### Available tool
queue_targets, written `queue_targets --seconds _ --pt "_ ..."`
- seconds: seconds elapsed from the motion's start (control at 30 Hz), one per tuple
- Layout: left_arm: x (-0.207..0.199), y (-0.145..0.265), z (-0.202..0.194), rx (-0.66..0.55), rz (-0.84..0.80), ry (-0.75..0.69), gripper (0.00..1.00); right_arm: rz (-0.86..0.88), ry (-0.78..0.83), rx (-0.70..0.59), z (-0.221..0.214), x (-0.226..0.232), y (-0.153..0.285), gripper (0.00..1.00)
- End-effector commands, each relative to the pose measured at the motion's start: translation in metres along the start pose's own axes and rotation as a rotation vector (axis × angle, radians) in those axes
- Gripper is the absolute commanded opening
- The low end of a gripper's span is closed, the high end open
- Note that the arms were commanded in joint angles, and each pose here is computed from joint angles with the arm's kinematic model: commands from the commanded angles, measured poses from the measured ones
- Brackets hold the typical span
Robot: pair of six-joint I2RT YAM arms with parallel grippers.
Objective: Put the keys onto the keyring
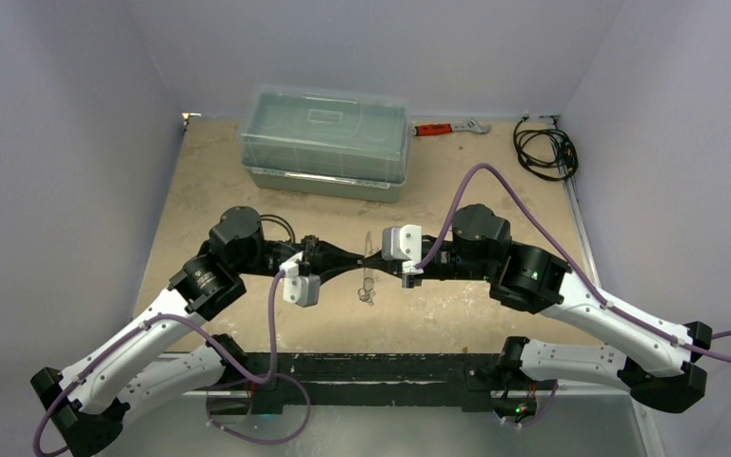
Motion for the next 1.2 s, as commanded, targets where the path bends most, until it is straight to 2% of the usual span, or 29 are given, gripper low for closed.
queue_targets --seconds 0.0,0.2,0.4,0.7,0.8,1.03,1.17 --pt "0.008 0.0 0.001 0.019 0.072 0.019 0.0 -0.024 0.025 -0.108 0.02 -0.004 0.005 0.0" --pt "0.015 0.002 0.001 0.077 0.157 0.108 0.0 -0.058 0.027 -0.095 0.015 -0.005 0.007 0.0" --pt "0.018 -0.001 -0.003 0.117 0.138 0.147 0.0 -0.144 0.027 0.071 -0.001 -0.013 0.005 0.23" --pt "0.017 -0.004 -0.011 0.166 0.121 0.203 0.0 -0.206 0.051 0.241 -0.016 -0.022 -0.001 0.4" --pt "0.015 -0.004 -0.013 0.17 0.11 0.209 0.0 -0.207 0.055 0.245 -0.016 -0.024 -0.004 0.41" --pt "0.012 -0.004 -0.016 0.181 0.101 0.216 0.0 -0.196 0.07 0.268 -0.015 -0.029 -0.014 0.26" --pt "0.011 -0.005 -0.017 0.181 0.097 0.222 0.0 -0.176 0.069 0.274 -0.016 -0.029 -0.019 0.24"
Point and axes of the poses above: each gripper's point midway between its finger pads, its own y axis back along the fingers, its own x axis along the line the jaws close on, z = x × y, the point moved 10 cm from there along y, back along the fingers
